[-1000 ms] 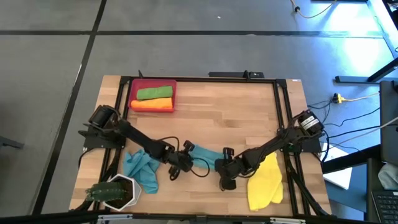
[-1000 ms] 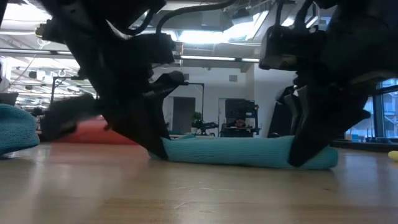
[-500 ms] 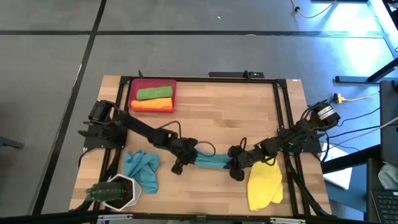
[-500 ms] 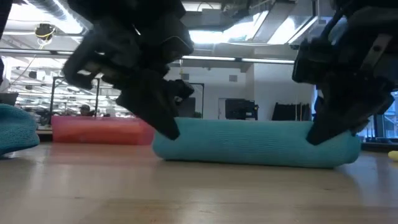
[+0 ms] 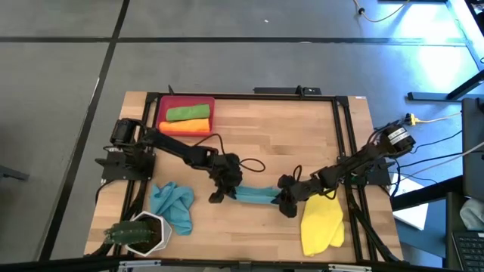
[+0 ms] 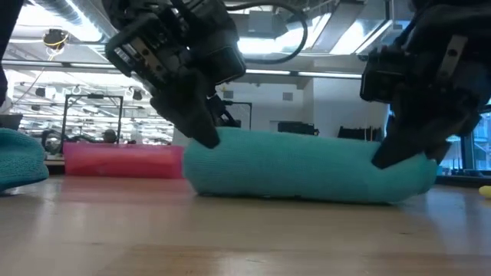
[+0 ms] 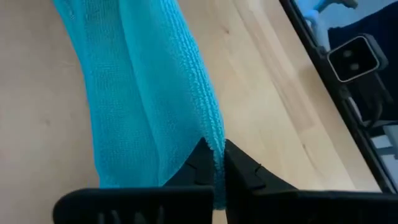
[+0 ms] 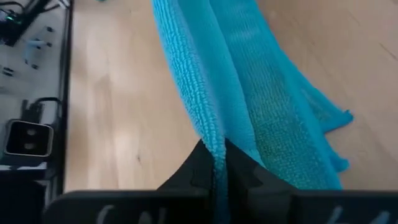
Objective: Roll microfiber towels into tight, uniform cylinder then place into a basket
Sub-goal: Roll the blue microfiber towel
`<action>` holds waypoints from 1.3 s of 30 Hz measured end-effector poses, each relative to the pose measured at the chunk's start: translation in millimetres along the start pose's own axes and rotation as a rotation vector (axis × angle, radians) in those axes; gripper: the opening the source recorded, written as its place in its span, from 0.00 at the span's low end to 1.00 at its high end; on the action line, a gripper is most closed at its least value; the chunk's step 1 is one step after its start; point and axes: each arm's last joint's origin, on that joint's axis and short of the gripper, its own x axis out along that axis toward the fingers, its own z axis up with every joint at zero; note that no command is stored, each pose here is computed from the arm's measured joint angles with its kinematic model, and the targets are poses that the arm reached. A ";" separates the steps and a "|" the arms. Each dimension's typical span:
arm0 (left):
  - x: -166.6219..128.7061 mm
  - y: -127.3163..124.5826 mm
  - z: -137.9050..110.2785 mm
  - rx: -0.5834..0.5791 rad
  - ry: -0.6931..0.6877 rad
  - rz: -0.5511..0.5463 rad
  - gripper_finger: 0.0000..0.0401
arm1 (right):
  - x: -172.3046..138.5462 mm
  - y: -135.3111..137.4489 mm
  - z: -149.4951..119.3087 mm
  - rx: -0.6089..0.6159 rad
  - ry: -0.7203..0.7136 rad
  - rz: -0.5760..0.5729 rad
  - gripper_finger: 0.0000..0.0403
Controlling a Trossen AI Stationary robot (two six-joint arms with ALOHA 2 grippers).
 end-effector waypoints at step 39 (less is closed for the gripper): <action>-11.5 29.3 -20.8 -0.013 -0.048 -0.012 0.00 | -38.2 55.1 29.1 -0.555 -0.255 -0.108 0.37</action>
